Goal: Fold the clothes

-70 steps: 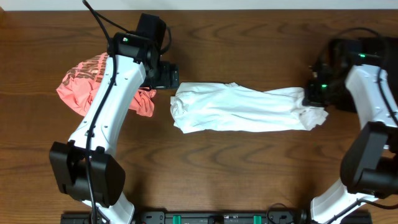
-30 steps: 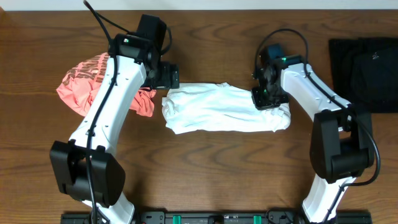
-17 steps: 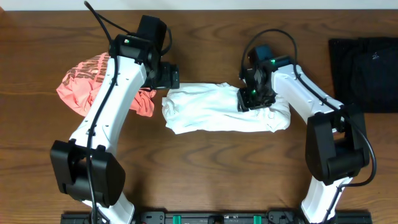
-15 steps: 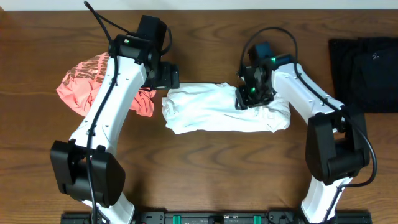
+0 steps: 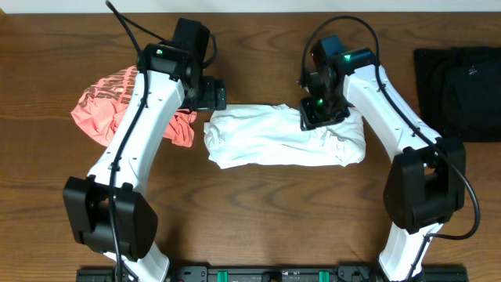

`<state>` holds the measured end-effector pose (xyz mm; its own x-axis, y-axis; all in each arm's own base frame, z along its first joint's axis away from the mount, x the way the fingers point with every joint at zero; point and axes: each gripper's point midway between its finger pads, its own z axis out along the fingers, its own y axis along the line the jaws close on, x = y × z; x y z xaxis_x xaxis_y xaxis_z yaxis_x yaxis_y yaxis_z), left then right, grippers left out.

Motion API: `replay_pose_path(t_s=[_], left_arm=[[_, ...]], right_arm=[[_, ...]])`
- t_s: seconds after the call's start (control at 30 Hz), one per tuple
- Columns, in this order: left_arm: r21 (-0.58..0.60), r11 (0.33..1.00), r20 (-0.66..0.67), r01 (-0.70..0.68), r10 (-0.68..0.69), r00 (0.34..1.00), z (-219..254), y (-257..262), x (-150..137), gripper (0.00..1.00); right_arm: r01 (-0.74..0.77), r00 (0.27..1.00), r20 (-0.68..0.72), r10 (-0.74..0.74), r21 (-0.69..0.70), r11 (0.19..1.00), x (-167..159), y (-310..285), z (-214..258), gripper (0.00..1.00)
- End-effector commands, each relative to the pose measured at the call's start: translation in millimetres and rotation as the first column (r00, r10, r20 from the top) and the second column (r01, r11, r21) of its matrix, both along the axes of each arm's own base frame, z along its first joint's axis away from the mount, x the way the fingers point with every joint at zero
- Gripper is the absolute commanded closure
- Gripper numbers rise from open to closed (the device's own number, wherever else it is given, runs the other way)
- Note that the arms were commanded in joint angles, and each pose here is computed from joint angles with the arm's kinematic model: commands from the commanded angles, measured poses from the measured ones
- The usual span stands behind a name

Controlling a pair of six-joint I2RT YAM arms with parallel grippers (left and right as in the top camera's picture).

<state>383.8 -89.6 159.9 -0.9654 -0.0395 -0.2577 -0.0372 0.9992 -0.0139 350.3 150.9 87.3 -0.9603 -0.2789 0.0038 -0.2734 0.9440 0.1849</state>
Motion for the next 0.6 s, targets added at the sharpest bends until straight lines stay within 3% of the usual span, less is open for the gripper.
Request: replay_pose_path(t_s=[0.0, 0.1, 0.2, 0.37, 0.57], left_arm=[[0.019, 1.0, 0.012, 0.018, -0.019, 1.0, 2.8, 7.0, 2.3, 0.02], [0.016, 1.0, 0.023, -0.006, 0.005, 1.0, 6.2, 15.4, 6.3, 0.02], [0.014, 0.999, 0.027, -0.036, 0.035, 0.999, 7.7, 27.1, 8.8, 0.02], [0.016, 0.997, 0.016, -0.076, 0.076, 0.997, 6.9, 43.5, 8.5, 0.02], [0.017, 0.996, 0.015, -0.089, 0.089, 0.996, 6.8, 48.7, 8.8, 0.02]], right_arm=[[0.026, 1.0, 0.005, -0.025, -0.14, 0.99, -2.3, -22.0, 2.4, 0.53], [0.076, 0.997, 0.009, -0.077, -0.263, 0.962, -6.1, -44.2, 3.1, 0.36], [0.09, 0.996, 0.012, -0.091, -0.304, 0.948, -7.6, -51.7, 4.0, 0.33], [0.091, 0.996, 0.012, -0.092, -0.304, 0.948, -7.3, -52.6, 3.1, 0.36], [0.085, 0.996, -0.01, -0.093, -0.312, 0.946, -13.7, -54.5, -6.1, 0.53]])
